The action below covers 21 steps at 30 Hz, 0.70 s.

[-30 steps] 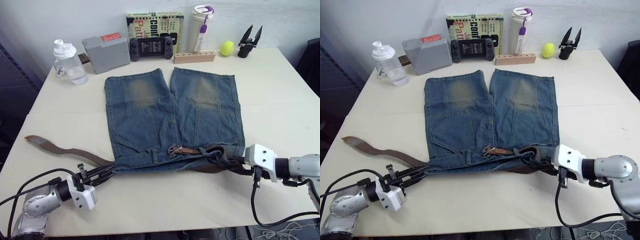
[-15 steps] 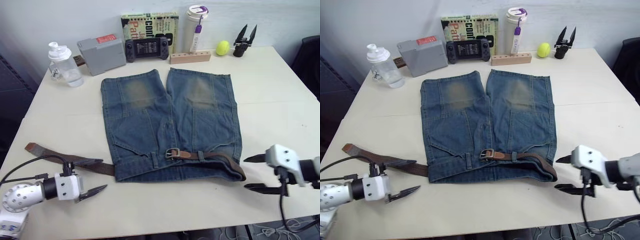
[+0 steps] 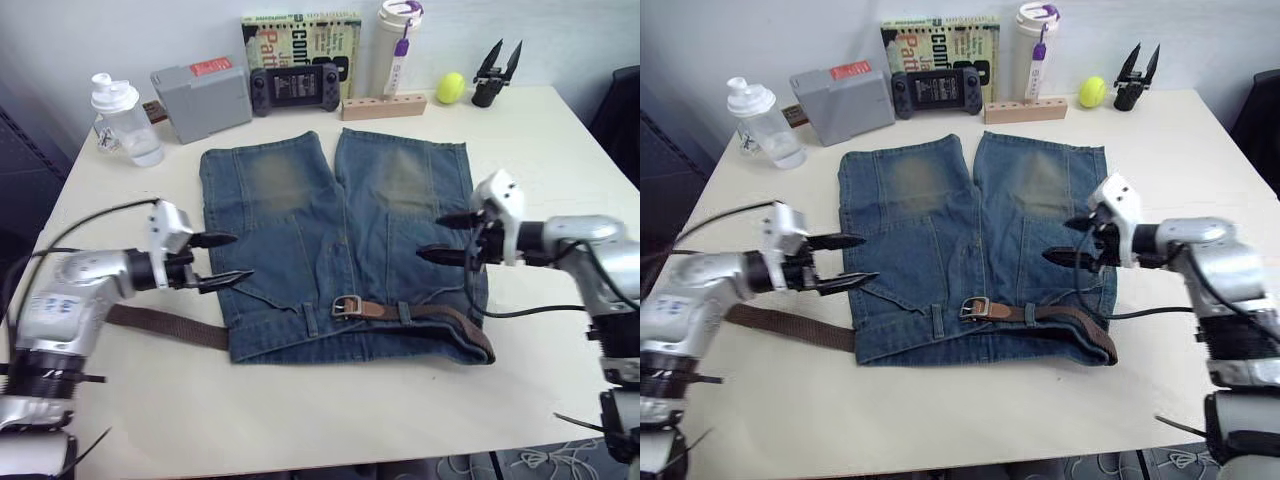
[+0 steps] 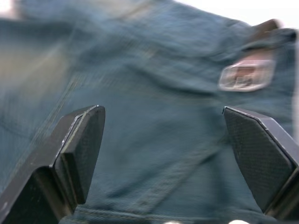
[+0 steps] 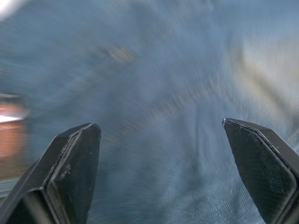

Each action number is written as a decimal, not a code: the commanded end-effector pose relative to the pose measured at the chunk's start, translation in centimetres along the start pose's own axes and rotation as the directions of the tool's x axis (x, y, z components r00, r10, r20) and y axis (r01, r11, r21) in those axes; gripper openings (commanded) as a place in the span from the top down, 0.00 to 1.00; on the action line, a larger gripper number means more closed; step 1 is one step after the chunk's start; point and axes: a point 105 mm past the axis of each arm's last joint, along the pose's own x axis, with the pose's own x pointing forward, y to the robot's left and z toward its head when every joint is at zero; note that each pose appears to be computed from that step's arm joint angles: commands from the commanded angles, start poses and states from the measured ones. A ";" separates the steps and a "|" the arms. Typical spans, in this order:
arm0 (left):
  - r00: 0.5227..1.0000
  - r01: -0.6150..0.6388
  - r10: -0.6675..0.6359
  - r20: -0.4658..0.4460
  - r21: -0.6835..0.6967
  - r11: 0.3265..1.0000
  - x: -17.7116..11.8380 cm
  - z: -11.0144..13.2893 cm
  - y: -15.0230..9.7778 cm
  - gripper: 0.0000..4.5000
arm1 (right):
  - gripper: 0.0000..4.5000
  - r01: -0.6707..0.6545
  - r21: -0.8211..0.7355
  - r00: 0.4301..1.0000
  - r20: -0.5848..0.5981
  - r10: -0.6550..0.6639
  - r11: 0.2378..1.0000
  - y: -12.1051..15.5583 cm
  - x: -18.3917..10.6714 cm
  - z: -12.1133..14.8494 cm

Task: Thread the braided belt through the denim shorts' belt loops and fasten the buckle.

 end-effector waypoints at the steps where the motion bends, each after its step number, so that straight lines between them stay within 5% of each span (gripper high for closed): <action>1: 0.998 -0.025 0.024 -0.064 -0.012 1.000 1.0 -1.7 0.7 0.02 | 0.02 0.033 0.022 0.998 -0.059 -0.032 0.999 -0.8 0.5 -0.6; 4: 0.986 -0.049 0.047 -0.160 -0.012 0.999 2.3 -4.2 1.3 0.02 | 0.02 0.020 0.040 0.988 -0.151 -0.014 0.999 -0.6 1.5 -2.6; 5: 0.980 -0.041 0.037 -0.196 -0.013 0.999 2.6 -4.8 1.2 0.01 | 0.07 0.011 0.045 0.984 -0.176 -0.003 0.999 -0.5 1.8 -3.1; 7: 0.970 -0.019 0.021 -0.243 0.011 1.000 3.2 -5.8 1.0 0.14 | 0.20 0.010 0.043 0.978 -0.211 -0.001 0.999 -0.5 2.2 -3.8; 13: 0.940 -0.009 0.050 -0.338 0.121 0.993 3.7 -7.2 1.7 0.65 | 0.79 0.078 -0.007 0.965 -0.249 -0.078 0.997 -1.5 3.4 -4.7; 15: 0.928 -0.023 0.085 -0.362 0.170 0.985 3.9 -7.5 2.5 0.73 | 0.97 0.123 0.001 0.967 -0.223 -0.120 0.992 -2.2 4.0 -4.4; 21: 0.892 -0.076 0.227 -0.391 0.366 0.927 4.8 -7.4 4.9 0.73 | 0.99 0.218 0.003 0.959 -0.186 -0.214 0.976 -3.3 5.2 -4.2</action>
